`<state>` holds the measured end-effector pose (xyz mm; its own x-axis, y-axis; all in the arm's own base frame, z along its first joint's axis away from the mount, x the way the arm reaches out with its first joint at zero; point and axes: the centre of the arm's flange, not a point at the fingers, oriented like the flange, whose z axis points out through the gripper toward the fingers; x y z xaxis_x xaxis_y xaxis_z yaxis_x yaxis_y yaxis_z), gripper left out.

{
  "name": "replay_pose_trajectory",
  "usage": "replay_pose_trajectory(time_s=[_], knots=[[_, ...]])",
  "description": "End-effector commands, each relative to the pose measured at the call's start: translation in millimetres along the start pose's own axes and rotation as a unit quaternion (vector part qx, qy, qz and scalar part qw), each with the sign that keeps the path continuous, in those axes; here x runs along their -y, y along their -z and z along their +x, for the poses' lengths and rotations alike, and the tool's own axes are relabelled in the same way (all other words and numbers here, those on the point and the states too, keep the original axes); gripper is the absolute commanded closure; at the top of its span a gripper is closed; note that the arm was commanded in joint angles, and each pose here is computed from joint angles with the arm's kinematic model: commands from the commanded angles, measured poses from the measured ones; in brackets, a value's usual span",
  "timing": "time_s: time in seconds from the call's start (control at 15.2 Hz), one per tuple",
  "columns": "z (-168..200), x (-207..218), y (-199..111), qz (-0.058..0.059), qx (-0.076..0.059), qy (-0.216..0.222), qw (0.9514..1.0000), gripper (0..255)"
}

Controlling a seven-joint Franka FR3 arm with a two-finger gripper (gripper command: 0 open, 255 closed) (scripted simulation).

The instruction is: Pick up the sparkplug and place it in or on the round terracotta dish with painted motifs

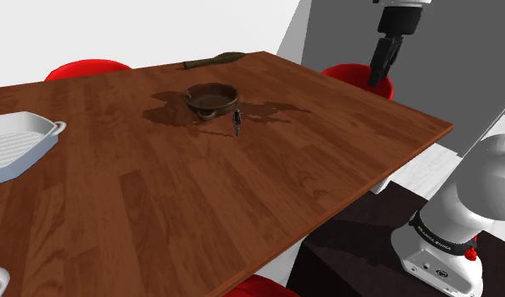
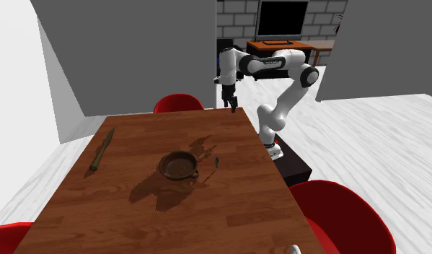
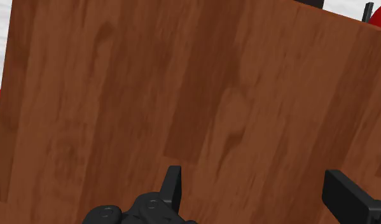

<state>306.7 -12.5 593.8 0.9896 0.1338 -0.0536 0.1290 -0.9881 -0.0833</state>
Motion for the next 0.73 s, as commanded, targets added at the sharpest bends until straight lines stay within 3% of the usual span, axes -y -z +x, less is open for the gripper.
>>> replay_pose_trajectory(time_s=[0.0,0.33,0.66], knots=[[0,0,0,0.0,0.0,0.0,1.0,0],[-13,67,-23,-0.011,-0.076,-0.073,0.9944,0],[-13,134,-48,-0.022,-0.151,-0.145,0.9776,0]])
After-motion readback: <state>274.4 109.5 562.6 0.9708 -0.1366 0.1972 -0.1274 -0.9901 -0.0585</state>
